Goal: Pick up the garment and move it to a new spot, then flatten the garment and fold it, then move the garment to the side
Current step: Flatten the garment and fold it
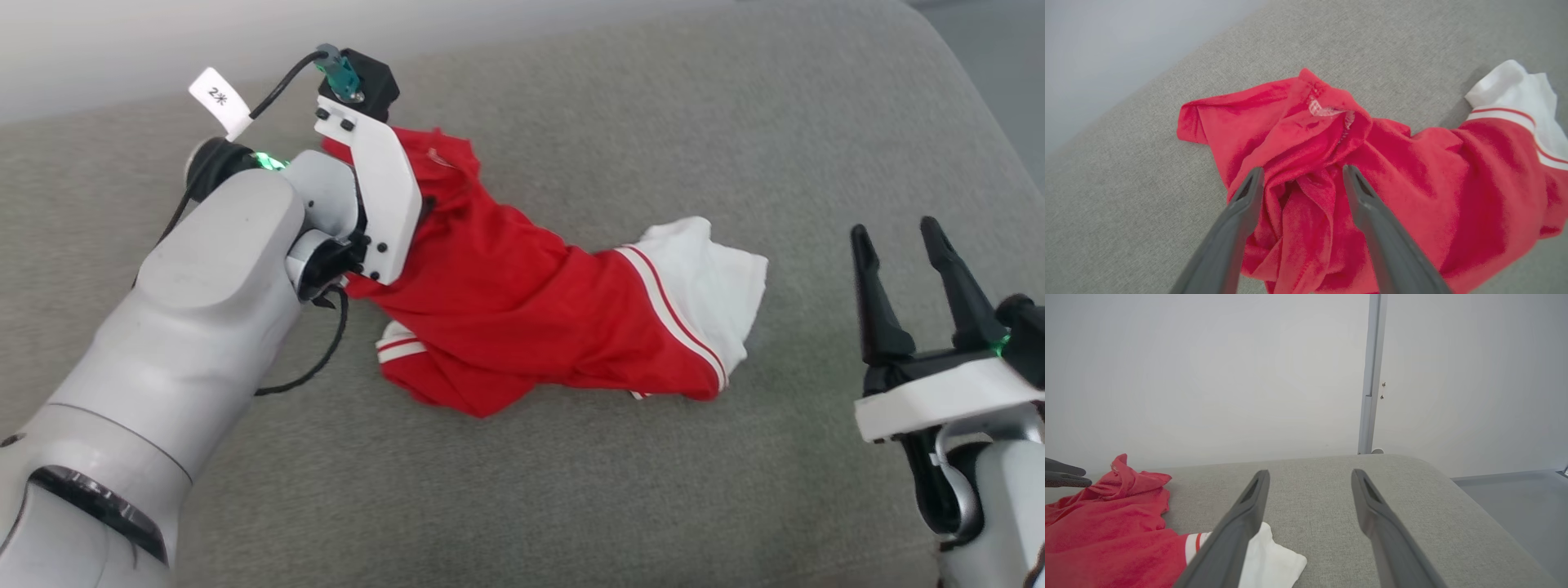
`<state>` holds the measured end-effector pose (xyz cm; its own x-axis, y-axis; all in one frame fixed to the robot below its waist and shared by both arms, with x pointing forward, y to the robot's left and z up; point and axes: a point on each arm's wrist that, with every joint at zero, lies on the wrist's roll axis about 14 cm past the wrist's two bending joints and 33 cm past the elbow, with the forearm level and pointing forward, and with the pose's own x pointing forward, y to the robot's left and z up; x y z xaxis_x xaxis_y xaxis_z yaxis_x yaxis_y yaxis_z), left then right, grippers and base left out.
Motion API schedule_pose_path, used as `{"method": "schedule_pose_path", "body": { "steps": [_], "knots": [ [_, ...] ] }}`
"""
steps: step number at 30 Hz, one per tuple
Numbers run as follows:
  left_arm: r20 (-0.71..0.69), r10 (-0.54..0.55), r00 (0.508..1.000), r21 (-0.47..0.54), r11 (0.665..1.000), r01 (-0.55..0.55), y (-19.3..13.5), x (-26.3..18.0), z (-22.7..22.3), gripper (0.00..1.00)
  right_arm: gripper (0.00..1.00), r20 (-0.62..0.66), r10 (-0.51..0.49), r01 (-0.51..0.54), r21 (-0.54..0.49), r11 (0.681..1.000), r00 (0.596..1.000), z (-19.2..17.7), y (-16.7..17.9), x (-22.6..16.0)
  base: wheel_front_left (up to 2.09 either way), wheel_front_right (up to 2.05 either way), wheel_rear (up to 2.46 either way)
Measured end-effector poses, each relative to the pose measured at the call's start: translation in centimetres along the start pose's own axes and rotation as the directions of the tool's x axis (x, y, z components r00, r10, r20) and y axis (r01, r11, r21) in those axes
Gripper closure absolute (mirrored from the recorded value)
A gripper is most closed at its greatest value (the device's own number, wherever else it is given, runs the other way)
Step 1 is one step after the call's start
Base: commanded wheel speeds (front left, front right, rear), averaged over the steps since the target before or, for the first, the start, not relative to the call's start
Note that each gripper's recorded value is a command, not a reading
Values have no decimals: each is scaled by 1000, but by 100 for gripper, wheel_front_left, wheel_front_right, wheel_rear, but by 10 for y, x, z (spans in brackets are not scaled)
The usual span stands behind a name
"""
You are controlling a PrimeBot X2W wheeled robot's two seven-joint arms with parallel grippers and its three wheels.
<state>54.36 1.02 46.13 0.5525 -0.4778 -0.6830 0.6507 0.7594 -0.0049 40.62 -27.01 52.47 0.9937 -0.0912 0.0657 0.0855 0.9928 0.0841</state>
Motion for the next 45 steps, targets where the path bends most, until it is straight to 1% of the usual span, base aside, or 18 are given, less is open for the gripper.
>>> {"method": "schedule_pose_path", "body": {
  "steps": [5, 10, 15, 19, 22, 27, 31, 34, 35, 36, 38, 41, 43, 45],
  "knots": [
    [-23, -1, 1000, -32, 999, 0, -3, -25, -6, 0, 0, 27, 10, -10, -4, 1000, 1000, 11, 5, -4, 0, 0, 0],
    [-101, 4, 995, -60, 998, -10, -6, -46, -33, 0, 0, 51, 37, -37, -4, 999, 998, 22, 17, -5, 0, 0, 0],
    [-197, -11, 980, -120, 993, -13, -18, -57, -65, 0, 0, 69, 68, -68, 1, 998, 995, 31, 30, -6, 0, 0, 0],
    [-248, -15, 969, -131, 991, -18, -22, -54, -86, 0, 0, 70, 74, -75, 5, 997, 995, 32, 34, -5, 0, 0, 0],
    [-259, -37, 965, -162, 987, -5, -27, -45, -95, 0, 0, 64, 70, -70, 7, 997, 996, 30, 33, -4, 0, 0, 0],
    [-286, -52, 957, -237, 971, -18, -25, -30, -106, 0, 0, 50, 48, -48, 6, 999, 998, 26, 24, -2, 0, 0, 0],
    [-290, -78, 954, -304, 953, -15, -28, -16, -110, 0, 0, 38, 32, -32, 3, 999, 999, 21, 17, 0, 0, 0, 0],
    [-298, -117, 947, -360, 933, 2, -37, -8, -113, 0, 0, 35, 25, -25, -1, 1000, 999, 19, 14, 1, 0, 0, 0],
    [-299, -140, 944, -392, 920, 12, -40, -7, -113, 56, 0, 31, 23, -23, -2, 1000, 999, 18, 13, 0, 0, 0, 0],
    [-296, -164, 941, -424, 905, 24, -44, -7, -113, 100, 0, 29, 22, -22, 0, 1000, 999, 17, 13, 1, 0, 0, 0],
    [-303, -197, 932, -439, 897, 47, -53, -5, -115, 100, 0, 29, 24, -24, 0, 1000, 999, 17, 13, 2, 0, 0, 0],
    [-316, -185, 931, -414, 909, 40, -50, -7, -120, 100, 0, 33, 28, -28, 1, 1000, 999, 18, 15, 5, 0, 0, 0],
    [-307, -140, 941, -390, 921, 9, -35, -12, -121, 100, 0, 40, 33, -33, 3, 999, 999, 19, 17, 7, 0, 0, 0],
    [-286, -98, 953, -389, 921, -22, -18, -19, -119, 100, 0, 47, 36, -36, 4, 999, 998, 21, 18, 8, 0, 0, 0]
  ]
}}
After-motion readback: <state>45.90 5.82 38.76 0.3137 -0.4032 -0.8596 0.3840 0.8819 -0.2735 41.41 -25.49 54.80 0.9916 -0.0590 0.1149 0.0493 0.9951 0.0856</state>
